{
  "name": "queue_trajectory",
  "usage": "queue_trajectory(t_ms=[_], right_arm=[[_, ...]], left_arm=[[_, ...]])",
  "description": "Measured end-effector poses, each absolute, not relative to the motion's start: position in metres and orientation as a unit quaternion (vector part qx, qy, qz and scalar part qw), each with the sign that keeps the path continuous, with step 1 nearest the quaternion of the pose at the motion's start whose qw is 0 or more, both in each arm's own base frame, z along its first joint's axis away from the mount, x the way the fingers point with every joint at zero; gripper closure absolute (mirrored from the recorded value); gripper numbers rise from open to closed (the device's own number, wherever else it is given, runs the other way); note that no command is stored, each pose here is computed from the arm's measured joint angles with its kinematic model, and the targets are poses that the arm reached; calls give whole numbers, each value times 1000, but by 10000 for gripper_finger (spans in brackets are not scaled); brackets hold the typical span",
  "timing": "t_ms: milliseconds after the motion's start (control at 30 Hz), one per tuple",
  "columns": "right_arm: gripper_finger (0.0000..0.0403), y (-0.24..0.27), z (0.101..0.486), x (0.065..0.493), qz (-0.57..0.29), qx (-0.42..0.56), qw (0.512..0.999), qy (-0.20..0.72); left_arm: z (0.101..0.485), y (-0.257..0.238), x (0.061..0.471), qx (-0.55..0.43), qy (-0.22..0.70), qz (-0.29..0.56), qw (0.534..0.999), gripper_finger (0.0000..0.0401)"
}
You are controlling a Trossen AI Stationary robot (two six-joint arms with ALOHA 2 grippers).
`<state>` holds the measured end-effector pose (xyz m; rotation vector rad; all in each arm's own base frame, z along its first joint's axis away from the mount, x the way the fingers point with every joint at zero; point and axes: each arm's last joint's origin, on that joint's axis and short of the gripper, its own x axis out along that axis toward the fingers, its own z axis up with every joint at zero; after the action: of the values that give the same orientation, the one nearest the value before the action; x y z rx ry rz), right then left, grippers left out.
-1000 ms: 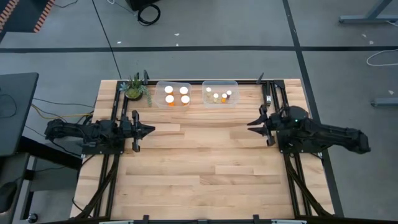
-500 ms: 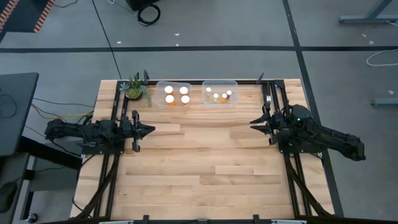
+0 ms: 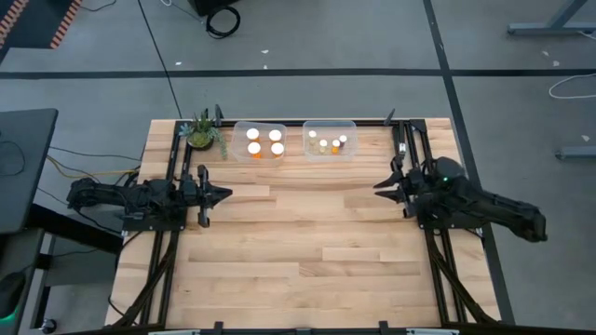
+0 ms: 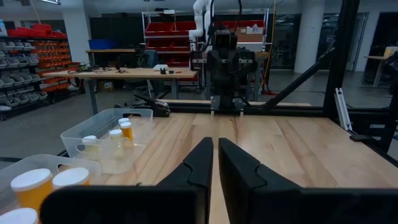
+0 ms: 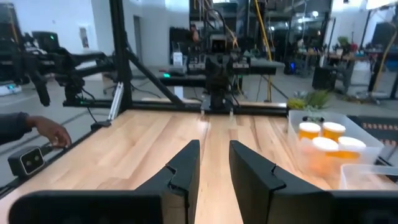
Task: Pick and place medicine bottles into bin by pill shape (circle, oval)
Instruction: Return to Home Position
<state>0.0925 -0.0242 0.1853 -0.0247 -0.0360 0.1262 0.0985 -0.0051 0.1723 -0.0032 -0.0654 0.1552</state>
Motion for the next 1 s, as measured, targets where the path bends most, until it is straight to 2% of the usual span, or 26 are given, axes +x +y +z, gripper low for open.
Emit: queue_trajectory(t_ms=[367, 600, 1000], right_arm=[[310, -22, 179, 95, 80, -6, 996, -36], [310, -14, 172, 98, 108, -13, 994, -28], [310, -9, 166, 102, 62, -60, 996, 0]], left_arm=[[172, -5, 98, -2, -33, 78, 996, 378], [172, -5, 98, -2, -33, 78, 996, 367], [172, -5, 98, -2, -33, 78, 996, 378]])
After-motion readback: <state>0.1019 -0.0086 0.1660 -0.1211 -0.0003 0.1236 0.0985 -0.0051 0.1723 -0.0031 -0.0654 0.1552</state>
